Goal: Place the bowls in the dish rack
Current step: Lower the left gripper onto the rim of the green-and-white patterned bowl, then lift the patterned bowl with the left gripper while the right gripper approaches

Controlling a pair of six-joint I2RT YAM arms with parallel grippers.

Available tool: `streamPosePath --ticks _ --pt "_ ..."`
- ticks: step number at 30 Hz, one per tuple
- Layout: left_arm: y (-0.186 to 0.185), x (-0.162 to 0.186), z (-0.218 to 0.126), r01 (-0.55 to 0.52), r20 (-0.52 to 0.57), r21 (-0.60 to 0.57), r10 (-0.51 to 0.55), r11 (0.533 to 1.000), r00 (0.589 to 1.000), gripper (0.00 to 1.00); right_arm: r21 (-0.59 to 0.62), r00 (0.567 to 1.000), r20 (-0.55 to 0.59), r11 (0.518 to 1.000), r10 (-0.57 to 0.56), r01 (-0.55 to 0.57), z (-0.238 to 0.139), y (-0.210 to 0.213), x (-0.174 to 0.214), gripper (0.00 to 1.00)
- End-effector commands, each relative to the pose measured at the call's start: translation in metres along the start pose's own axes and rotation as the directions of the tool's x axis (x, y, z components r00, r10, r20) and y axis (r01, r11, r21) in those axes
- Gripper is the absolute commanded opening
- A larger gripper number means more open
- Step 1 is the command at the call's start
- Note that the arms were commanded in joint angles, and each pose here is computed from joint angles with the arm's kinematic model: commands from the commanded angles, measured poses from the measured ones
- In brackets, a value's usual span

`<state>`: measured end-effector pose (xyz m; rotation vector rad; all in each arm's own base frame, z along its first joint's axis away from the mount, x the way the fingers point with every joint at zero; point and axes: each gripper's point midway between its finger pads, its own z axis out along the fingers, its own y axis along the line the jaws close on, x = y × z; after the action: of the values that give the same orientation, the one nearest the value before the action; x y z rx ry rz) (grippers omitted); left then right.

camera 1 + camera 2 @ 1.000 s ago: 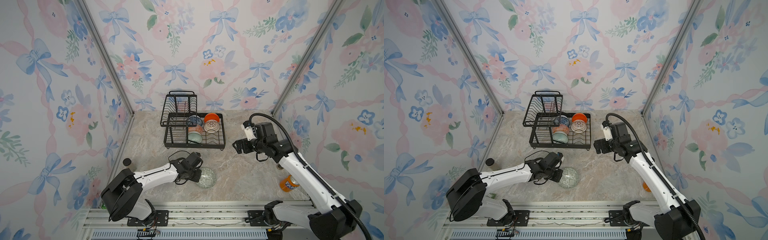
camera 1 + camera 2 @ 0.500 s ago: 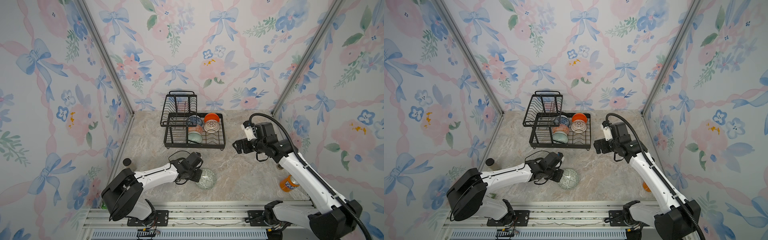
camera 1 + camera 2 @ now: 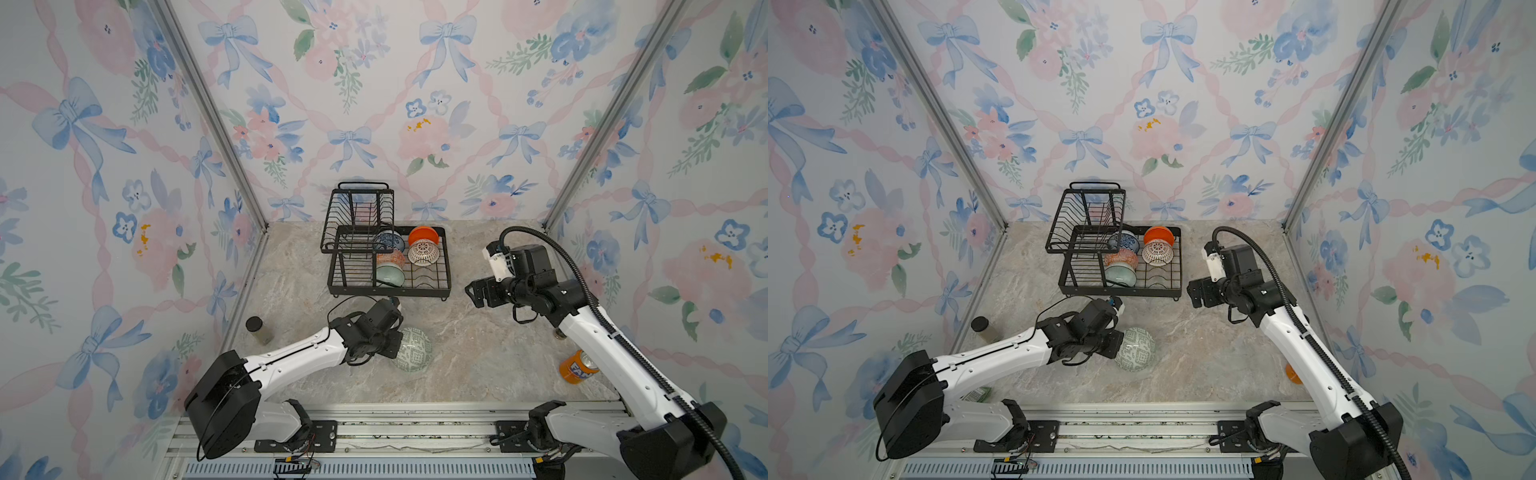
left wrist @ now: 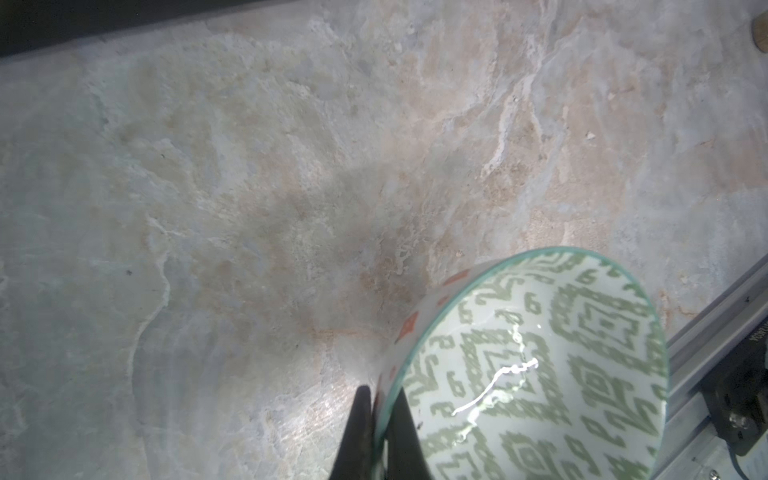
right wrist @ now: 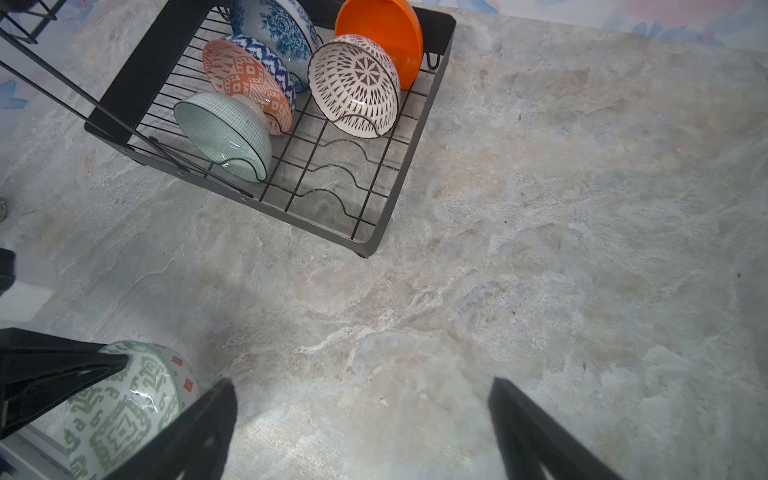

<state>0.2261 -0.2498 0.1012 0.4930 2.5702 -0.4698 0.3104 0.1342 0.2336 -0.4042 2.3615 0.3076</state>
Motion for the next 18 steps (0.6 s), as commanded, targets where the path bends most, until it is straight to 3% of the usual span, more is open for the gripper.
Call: streamPosePath --ticks 1,9,18 --pt "-0.011 -0.032 -0.022 -0.034 0.105 0.014 0.033 0.999 0.994 0.00 -0.036 1.000 0.015 0.999 -0.016 0.016 -0.006 0.008 -0.003 0.97" --pt "-0.018 -0.083 -0.054 -0.076 0.253 -0.025 0.080 0.997 0.964 0.00 -0.074 0.999 0.042 0.997 -0.015 0.018 -0.011 0.019 -0.013 0.97" --pt "-0.028 -0.132 -0.074 -0.132 0.343 -0.062 0.145 0.989 0.928 0.00 -0.121 0.997 0.073 0.992 -0.037 0.046 -0.018 0.037 -0.026 0.97"
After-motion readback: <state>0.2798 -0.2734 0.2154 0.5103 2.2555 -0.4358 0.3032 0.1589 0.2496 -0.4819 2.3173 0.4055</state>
